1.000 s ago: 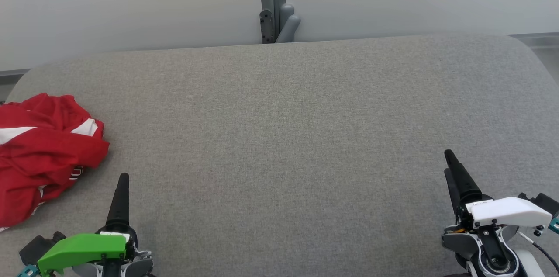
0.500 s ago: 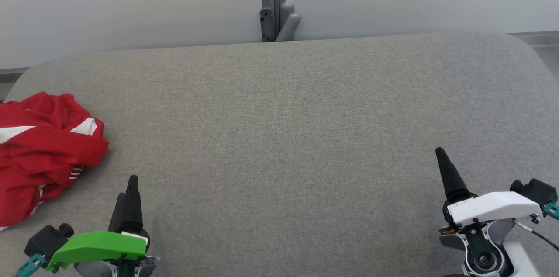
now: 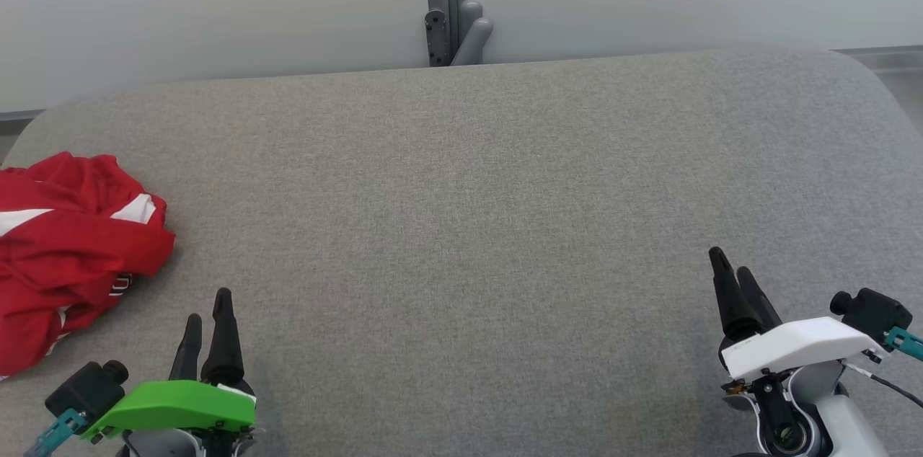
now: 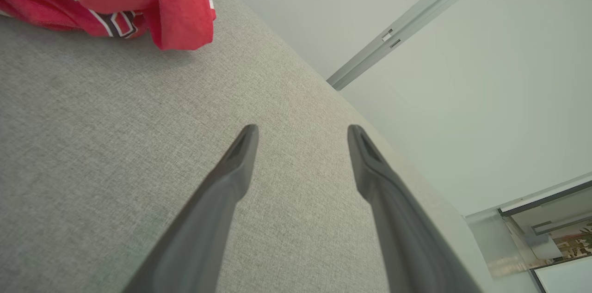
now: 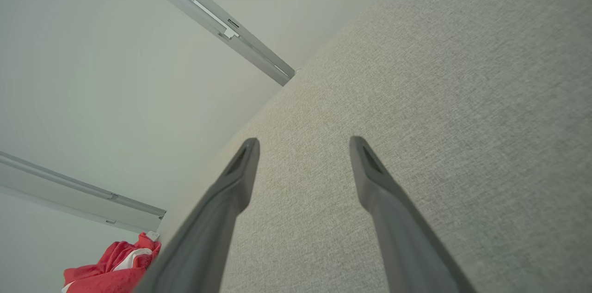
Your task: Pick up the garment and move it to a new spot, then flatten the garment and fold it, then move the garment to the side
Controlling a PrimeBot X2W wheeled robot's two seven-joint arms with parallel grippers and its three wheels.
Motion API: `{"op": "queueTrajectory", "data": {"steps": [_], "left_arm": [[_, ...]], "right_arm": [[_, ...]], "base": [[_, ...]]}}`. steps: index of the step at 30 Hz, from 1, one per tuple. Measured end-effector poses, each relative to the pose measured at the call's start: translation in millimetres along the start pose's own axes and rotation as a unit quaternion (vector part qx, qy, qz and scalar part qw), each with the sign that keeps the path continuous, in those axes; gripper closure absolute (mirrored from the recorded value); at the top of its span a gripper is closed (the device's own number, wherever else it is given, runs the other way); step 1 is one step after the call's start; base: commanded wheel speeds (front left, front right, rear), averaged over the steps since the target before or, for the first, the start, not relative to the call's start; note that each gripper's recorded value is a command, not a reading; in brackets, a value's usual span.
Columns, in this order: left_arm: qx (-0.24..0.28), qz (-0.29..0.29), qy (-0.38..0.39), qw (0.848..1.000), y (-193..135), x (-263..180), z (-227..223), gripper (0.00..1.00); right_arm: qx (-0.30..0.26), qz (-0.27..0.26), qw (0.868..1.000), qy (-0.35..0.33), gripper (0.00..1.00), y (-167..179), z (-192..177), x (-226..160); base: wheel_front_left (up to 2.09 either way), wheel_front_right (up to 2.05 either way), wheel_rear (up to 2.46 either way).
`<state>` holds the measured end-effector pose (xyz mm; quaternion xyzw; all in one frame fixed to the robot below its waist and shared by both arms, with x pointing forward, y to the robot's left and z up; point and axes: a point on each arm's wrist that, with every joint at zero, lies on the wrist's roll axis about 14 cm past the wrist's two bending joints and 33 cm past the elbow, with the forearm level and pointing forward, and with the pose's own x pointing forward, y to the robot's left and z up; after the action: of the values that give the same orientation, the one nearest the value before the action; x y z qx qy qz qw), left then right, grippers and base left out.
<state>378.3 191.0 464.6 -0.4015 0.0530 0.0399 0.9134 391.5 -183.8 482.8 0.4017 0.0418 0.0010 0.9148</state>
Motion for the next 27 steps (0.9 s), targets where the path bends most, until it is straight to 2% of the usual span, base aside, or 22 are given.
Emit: {"op": "queueTrajectory", "data": {"steps": [14,27], "left_arm": [[0.098,-0.009,-0.009,0.995,-6.3,3.7,1.4,0.00],[0.188,-0.013,0.004,0.982,-5.9,3.7,-10.9,0.00]], "right_arm": [[-0.089,0.016,0.996,-0.009,0.00,6.7,3.5,3.3],[-0.171,0.028,0.985,-0.006,0.00,9.3,-0.8,1.6]], "base": [[0.00,0.00,0.00],[0.00,0.00,0.00]]}}
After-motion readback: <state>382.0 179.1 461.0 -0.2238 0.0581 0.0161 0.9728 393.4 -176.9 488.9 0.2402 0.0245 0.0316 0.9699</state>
